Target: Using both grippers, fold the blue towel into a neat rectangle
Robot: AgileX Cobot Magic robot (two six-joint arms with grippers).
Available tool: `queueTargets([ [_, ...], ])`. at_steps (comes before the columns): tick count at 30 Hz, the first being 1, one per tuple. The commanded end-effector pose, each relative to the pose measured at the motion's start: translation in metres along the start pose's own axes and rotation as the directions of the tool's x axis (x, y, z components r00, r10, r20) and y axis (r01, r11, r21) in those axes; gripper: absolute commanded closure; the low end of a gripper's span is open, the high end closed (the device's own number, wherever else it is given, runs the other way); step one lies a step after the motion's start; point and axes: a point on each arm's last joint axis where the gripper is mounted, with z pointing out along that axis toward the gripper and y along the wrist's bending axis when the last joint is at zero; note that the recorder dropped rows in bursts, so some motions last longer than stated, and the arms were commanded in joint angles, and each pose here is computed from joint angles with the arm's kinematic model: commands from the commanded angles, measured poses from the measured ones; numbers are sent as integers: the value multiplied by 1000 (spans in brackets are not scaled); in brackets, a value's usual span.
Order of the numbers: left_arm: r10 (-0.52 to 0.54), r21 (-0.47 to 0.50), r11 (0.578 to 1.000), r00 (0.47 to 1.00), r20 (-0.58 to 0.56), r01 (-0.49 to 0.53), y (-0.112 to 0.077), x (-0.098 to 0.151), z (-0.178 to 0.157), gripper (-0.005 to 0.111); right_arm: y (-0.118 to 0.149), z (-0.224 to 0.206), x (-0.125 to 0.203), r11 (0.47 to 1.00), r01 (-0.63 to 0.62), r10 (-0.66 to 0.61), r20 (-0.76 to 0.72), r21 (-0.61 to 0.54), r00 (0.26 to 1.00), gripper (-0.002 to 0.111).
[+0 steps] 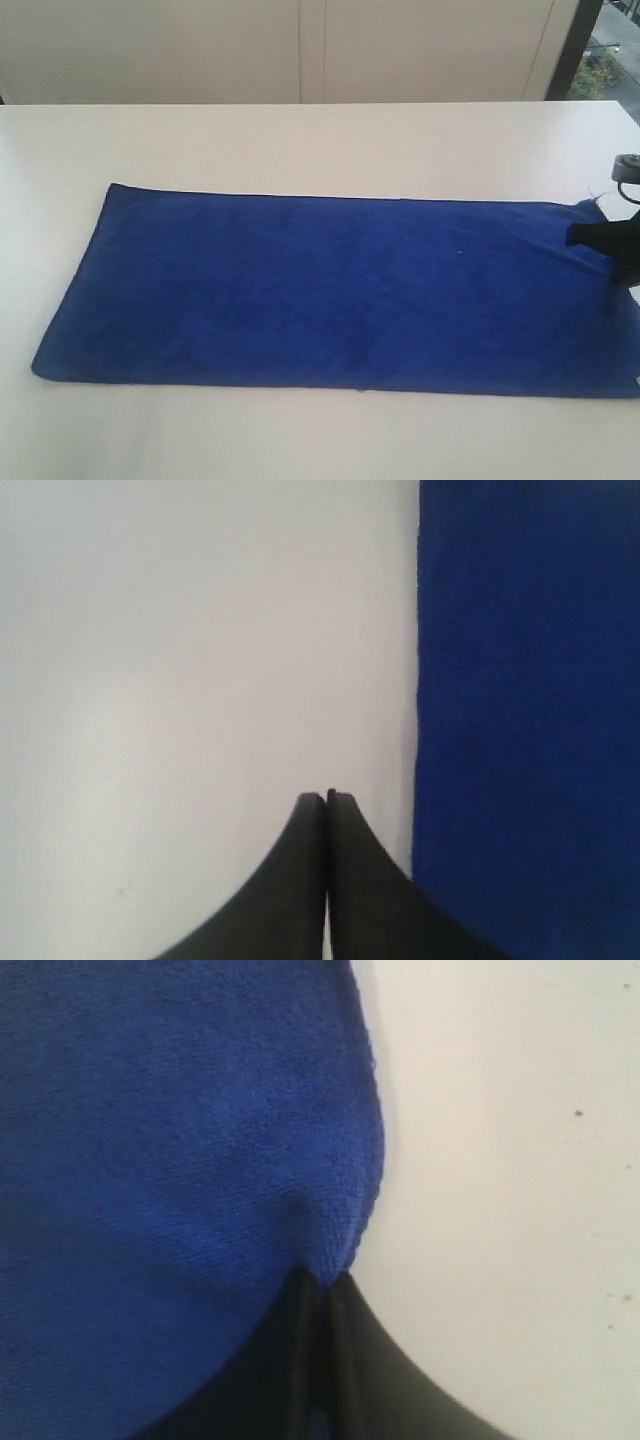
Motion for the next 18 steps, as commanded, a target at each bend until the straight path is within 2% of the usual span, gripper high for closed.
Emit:
queueTargets([
  [1, -21, 5, 1000, 1000, -6, 21, 0, 2, 0, 107, -34, -17, -6, 990, -141, 139, 57, 30, 989, 108],
  [6, -21, 3, 1000, 1000, -2, 21, 0, 2, 0, 107, -75, -58, -18, 959, -278, 264, 182, 52, 947, 108],
  [8, -21, 2, 1000, 1000, 0, 21, 1, 1, 0, 107, -81, -72, -23, 954, -295, 277, 222, 50, 935, 108],
  [13, -21, 2, 1000, 1000, 0, 21, 1, 1, 0, 107, -74, -97, -29, 957, -290, 272, 284, 24, 920, 108],
  [18, -35, 10, 999, 999, 3, 35, 0, 1, 0, 107, -45, -122, -32, 973, -230, 227, 340, -33, 912, 108],
])
